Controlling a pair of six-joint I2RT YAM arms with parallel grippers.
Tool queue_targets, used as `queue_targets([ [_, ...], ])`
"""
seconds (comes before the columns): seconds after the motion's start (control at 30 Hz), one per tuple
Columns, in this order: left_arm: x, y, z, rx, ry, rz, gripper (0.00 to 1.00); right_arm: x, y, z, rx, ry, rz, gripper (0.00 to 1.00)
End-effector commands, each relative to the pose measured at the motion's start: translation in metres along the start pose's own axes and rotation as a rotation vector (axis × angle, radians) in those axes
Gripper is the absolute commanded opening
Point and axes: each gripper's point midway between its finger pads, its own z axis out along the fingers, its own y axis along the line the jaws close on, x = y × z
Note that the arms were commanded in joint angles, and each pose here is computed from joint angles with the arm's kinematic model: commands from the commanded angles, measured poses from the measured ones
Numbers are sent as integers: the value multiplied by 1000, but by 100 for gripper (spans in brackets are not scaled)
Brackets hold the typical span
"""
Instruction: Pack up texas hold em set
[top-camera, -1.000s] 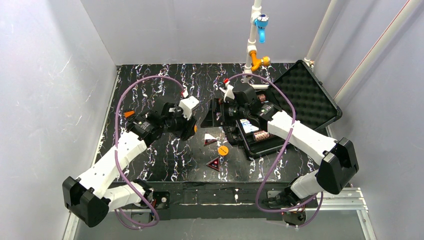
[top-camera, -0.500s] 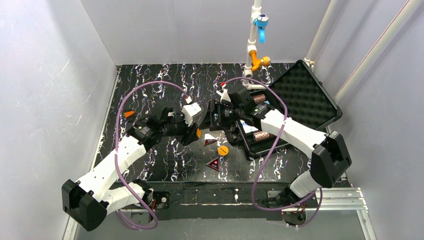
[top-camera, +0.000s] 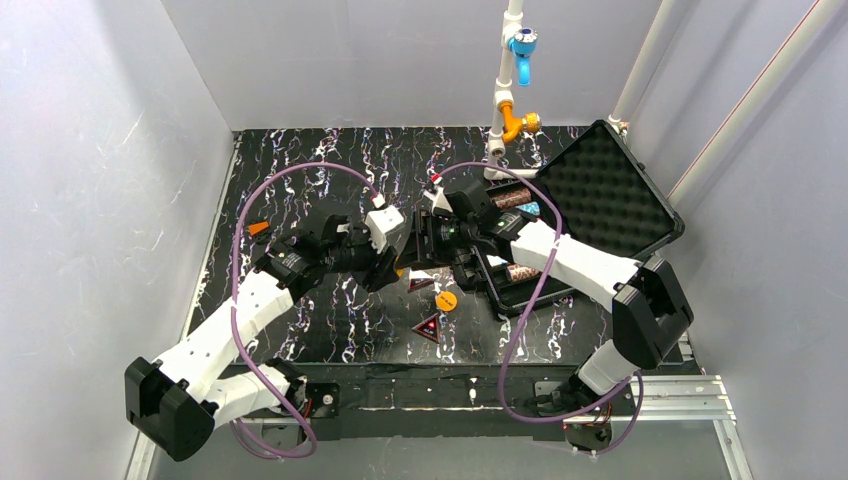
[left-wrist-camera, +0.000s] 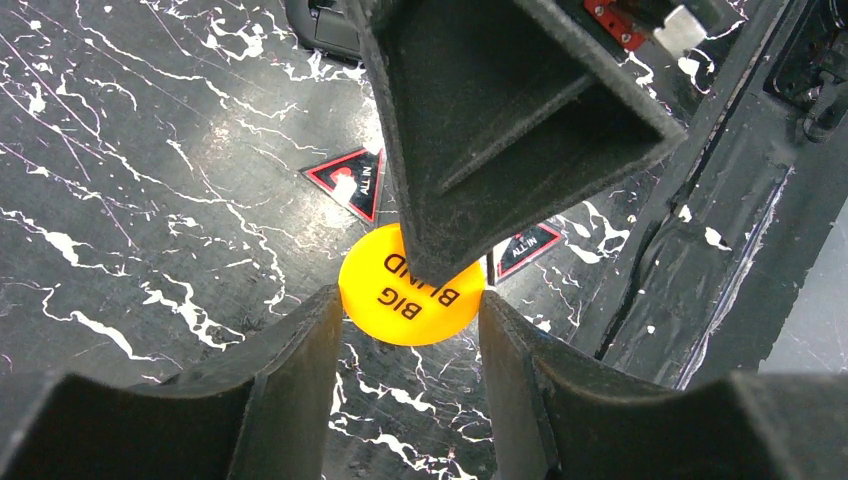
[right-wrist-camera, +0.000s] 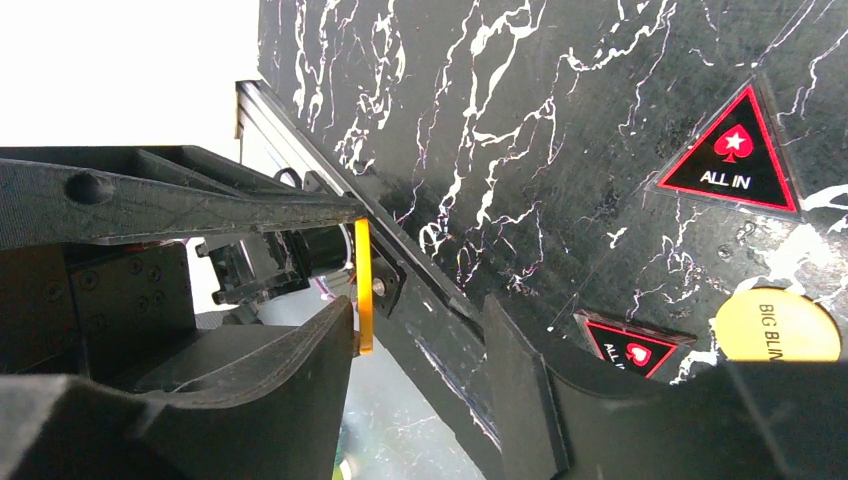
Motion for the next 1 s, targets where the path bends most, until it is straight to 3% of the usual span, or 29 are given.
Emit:
queue_targets([
  [0.0, -2, -5, 2, 28, -13, 10, 33, -9, 20, 2, -46, -21, -35, 56],
  [0.3, -1, -4, 3, 28, -8, 7, 33, -5, 26, 8, -60, -9, -29, 41],
  [0.4, -1, -4, 3, 25, -8, 7, 33, -4, 28, 10, -63, -6, -30, 30],
  [0.53, -1, -3, 3, 21, -10, 8, 33, -2, 30, 10, -68, -3, -29, 4],
  [0.63, 0, -1, 3, 10, -8, 7, 34, -2, 31, 9, -69, -4, -30, 1],
  [0.7, 0, 0, 2, -2, -8, 5, 40, -2, 30, 8, -66, -9, -31, 1],
  [0.8, 0, 4, -1, -32, -12, -6, 61, -4, 29, 7, -54, -22, -42, 1],
  [0.97, -2, 13, -14, -122, -33, -19, 86, -18, 18, -1, 30, -84, -87, 1],
])
